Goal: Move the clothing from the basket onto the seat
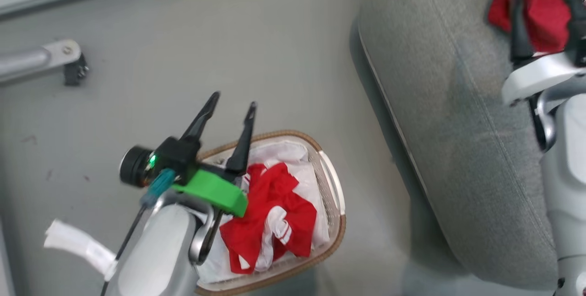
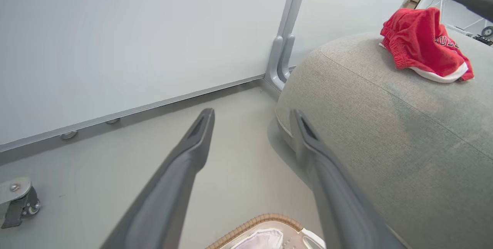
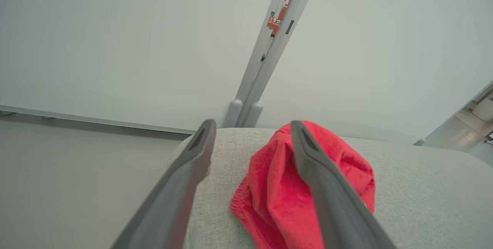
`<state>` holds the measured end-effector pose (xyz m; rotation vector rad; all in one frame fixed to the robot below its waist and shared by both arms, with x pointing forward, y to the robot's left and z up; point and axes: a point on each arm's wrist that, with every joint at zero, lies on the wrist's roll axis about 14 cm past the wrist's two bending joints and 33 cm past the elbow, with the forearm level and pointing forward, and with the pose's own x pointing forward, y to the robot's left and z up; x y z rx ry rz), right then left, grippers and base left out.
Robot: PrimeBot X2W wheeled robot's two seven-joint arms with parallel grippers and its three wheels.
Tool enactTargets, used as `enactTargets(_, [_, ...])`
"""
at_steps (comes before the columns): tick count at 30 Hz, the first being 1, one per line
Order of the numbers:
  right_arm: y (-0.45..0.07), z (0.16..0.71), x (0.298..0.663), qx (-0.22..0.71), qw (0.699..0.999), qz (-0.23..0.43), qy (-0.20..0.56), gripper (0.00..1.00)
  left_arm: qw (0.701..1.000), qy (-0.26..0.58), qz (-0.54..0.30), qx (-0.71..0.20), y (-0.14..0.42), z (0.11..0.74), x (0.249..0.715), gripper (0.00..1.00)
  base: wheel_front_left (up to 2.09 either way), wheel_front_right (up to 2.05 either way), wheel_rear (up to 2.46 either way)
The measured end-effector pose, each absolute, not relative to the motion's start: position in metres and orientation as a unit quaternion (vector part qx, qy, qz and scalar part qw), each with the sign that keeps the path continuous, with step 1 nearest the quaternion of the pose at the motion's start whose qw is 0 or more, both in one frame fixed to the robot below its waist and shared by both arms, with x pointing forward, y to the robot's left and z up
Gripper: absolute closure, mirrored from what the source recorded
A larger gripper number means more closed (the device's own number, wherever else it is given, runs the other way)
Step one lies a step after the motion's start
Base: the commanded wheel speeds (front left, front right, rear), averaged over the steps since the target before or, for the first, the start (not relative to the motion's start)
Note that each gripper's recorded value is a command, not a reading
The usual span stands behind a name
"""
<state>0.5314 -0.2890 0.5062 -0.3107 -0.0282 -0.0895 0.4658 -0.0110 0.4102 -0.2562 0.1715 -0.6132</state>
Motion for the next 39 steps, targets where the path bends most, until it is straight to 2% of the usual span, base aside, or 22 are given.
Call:
enactTargets(10, [-0.216,0.528,0.504,-0.062,0.997,0.011,-0.052,0.00,0.976,0.059,-0.168,-0.123,0.074,0.439,0.442,0.00,0.00,0.00,0.00])
enactTargets(14, [-0.191,0.537,0.490,-0.038,0.996,0.031,-0.069,0.00,0.985,0.050,-0.118,-0.119,0.108,0.447,0.428,0.00,0.00,0.00,0.00])
enactTargets(20, [-0.167,0.526,0.461,-0.004,0.997,0.055,-0.056,0.00,0.990,0.043,-0.062,-0.119,0.144,0.452,0.404,0.00,0.00,0.00,0.00])
enactTargets(31, [-0.139,0.511,0.418,0.034,0.995,0.090,-0.037,0.00,0.990,0.048,-0.023,-0.130,0.168,0.450,0.363,0.00,0.00,0.00,0.00])
enactTargets(39, [-0.147,0.514,0.408,0.039,0.995,0.079,-0.041,0.00,0.990,0.044,-0.019,-0.135,0.168,0.452,0.356,0.00,0.00,0.00,0.00])
